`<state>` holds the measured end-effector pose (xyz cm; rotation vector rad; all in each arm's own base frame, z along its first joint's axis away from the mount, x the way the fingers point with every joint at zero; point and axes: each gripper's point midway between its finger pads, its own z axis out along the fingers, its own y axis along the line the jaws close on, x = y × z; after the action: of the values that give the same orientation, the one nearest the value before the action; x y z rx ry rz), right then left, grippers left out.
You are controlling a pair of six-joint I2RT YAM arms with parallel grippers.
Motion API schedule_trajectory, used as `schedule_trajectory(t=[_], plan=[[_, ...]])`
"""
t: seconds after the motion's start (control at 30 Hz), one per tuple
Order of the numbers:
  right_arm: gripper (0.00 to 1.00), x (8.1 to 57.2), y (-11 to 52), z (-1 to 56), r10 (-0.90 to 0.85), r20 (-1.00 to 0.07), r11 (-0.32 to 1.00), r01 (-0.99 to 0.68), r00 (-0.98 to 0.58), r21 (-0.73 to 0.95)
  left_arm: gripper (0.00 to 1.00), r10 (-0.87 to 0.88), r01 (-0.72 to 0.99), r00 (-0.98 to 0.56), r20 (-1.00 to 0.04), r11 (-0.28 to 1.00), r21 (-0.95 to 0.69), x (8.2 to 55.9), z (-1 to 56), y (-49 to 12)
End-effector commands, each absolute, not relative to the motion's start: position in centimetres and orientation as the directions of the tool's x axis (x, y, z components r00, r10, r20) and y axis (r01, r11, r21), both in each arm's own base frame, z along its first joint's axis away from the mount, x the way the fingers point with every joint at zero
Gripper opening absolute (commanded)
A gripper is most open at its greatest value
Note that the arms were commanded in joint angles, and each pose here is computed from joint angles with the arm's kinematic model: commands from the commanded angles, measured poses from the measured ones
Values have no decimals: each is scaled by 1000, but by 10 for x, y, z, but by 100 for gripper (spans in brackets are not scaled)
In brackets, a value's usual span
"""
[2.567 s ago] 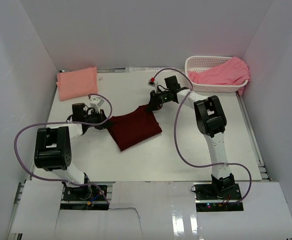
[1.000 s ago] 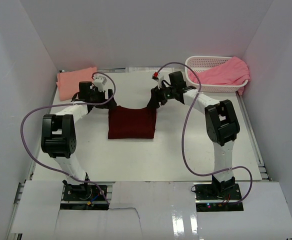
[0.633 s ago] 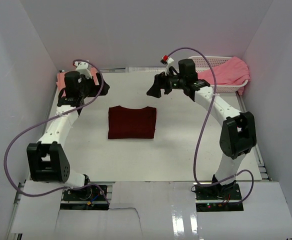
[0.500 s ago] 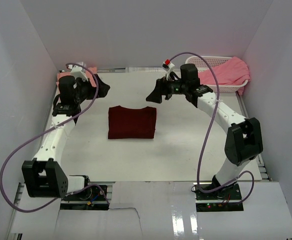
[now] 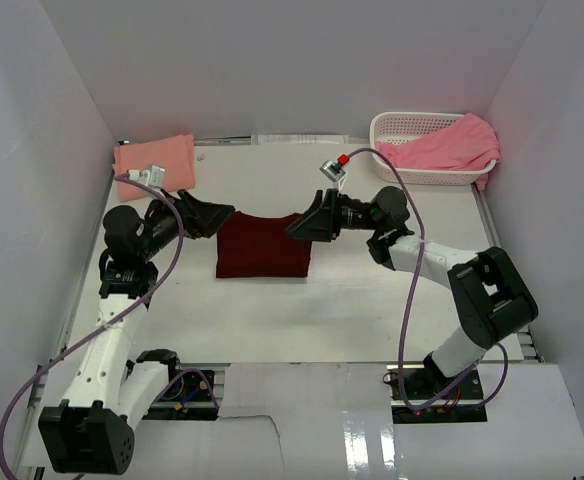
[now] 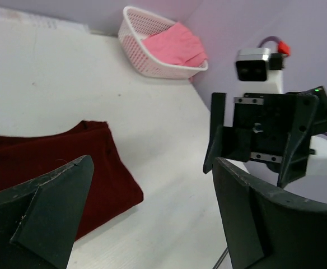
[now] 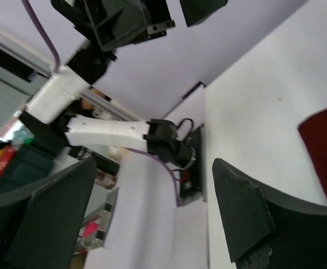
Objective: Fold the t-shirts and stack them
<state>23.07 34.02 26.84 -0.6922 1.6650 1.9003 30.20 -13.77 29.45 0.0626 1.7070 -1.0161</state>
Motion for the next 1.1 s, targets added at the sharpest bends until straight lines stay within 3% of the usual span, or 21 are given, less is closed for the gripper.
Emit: schedule_trajectory(t=[0.0, 0.1, 0.2, 0.3, 0.33, 0.37, 0.4, 0.43, 0.5, 0.6, 0.7, 0.77, 0.8, 0.83, 0.9, 0.97, 1.07], plan=[[90, 186, 323, 336, 94, -737, -425, -696, -670, 579, 98, -454, 568, -369, -811, 580, -584, 283, 314, -143], [90, 169, 326, 349, 76, -810, -494, -728, -582, 476, 98, -510, 513, -352, -785, 596, -618, 281, 308, -135], [90, 168, 335, 355, 131, -882, -452, -819, -453, 353, 98, -523, 515, -314, -792, 607, -605, 275, 310, -132], [90, 178, 357, 350, 10, -865, -347, -813, -501, 467, 98, -517, 485, -299, -802, 642, -594, 276, 311, -126], [90, 209, 371, 349, 104, -894, -186, -891, -436, 413, 98, -507, 477, -291, -811, 658, -582, 279, 311, -124], [90, 212, 378, 335, -8, -846, -4, -846, -534, 534, 98, -501, 444, -313, -807, 674, -590, 281, 304, -121], [90, 223, 384, 332, -25, -890, 155, -882, -455, 446, 98, -493, 446, -303, -815, 683, -579, 283, 309, -120], [90, 231, 392, 334, -111, -968, 331, -927, -226, 178, 98, -480, 429, -316, -818, 697, -574, 285, 304, -118], [90, 233, 394, 340, -101, -987, 370, -926, -125, 79, 98, -482, 409, -316, -817, 707, -576, 288, 304, -116], [90, 239, 381, 317, 24, -959, 453, -852, -282, 262, 98, -480, 401, -330, -812, 708, -582, 291, 300, -116], [93, 229, 379, 303, 79, -931, 325, -874, -355, 361, 98, -493, 393, -371, -787, 684, -614, 291, 291, -120], [85, 233, 391, 277, -11, -920, 388, -850, -391, 356, 98, -529, 335, -388, -755, 682, -650, 293, 271, -116], [64, 235, 397, 283, -27, -925, 415, -846, -379, 335, 98, -543, 338, -368, -755, 678, -653, 294, 269, -115], [37, 242, 398, 257, -74, -915, 546, -784, -396, 295, 98, -546, 317, -387, -743, 677, -664, 293, 250, -115], [29, 253, 400, 250, -89, -920, 624, -742, -381, 247, 93, -580, 259, -376, -723, 683, -683, 299, 238, -108], [9, 259, 403, 214, -145, -876, 676, -692, -460, 252, 88, -588, 201, -398, -704, 692, -693, 306, 217, -104], [8, 262, 413, 182, -162, -846, 686, -674, -507, 273, 70, -575, 145, -452, -682, 707, -693, 313, 189, -107]])
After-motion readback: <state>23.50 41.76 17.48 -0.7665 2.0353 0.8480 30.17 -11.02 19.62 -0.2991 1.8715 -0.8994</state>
